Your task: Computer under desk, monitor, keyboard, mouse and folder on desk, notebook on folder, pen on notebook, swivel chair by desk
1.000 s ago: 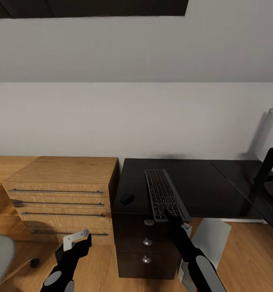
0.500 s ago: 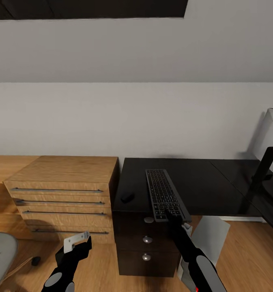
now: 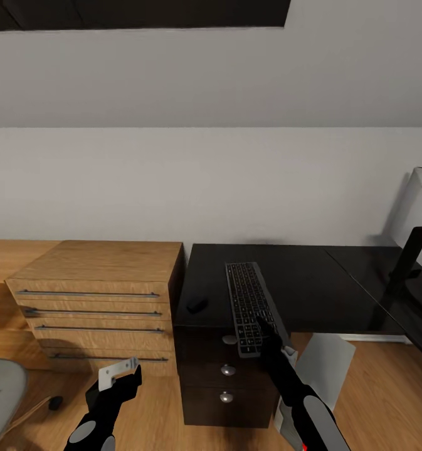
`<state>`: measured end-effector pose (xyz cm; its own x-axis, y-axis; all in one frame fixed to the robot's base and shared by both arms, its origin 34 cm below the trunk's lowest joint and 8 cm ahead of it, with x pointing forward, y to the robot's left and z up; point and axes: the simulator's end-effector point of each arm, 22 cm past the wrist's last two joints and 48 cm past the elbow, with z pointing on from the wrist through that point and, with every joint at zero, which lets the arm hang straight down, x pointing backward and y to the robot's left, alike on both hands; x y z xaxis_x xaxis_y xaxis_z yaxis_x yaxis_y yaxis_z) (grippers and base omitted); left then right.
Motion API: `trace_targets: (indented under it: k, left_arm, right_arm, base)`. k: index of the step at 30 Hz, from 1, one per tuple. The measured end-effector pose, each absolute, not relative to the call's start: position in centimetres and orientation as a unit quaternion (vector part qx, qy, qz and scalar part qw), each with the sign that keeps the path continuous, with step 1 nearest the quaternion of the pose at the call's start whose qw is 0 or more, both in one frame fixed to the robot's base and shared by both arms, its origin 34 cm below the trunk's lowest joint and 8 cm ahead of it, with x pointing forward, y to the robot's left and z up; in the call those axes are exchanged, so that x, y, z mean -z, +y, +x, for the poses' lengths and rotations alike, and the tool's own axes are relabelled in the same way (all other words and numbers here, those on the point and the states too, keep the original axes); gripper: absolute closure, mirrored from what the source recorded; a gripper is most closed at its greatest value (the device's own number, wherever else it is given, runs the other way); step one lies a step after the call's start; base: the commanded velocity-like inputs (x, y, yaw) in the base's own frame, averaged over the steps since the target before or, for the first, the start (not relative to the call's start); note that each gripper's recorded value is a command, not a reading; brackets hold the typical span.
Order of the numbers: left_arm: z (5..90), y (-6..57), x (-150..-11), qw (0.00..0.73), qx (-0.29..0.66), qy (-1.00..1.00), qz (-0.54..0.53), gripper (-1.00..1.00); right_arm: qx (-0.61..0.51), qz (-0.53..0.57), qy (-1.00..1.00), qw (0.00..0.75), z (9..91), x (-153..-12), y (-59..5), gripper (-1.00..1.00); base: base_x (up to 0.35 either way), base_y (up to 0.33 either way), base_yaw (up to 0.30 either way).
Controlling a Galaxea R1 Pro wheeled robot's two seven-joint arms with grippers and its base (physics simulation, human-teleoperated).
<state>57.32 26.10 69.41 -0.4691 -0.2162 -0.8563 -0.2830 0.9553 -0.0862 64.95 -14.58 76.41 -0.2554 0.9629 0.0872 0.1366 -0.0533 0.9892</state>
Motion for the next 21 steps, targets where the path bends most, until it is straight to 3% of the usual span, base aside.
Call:
trace_targets:
  k: [11, 15, 21]
  left_arm:
    - [57.35, 26.11, -69.39, 0.494, -0.034, 0.856, -0.146, -1.00]
    - [57.34, 26.19, -69.39, 0.495, -0.035, 0.856, -0.146, -1.00]
    - [57.31, 26.26, -69.36, 0.495, -0.037, 0.856, -0.146, -1.00]
  right_arm:
    - [-0.546, 0.479, 0.573, 0.380, 65.01, -76.43, -14.68, -1.00]
    - [-0.545, 0.480, 0.573, 0.380, 65.02, -76.41, -14.79, -1.00]
    - [-0.543, 0.480, 0.572, 0.383, 65.05, -76.44, -15.23, -1.00]
  base:
    - [-0.259, -0.025, 0.000]
    - [-0.269, -0.216, 0.000]
    - [-0.082, -0.315, 0.000]
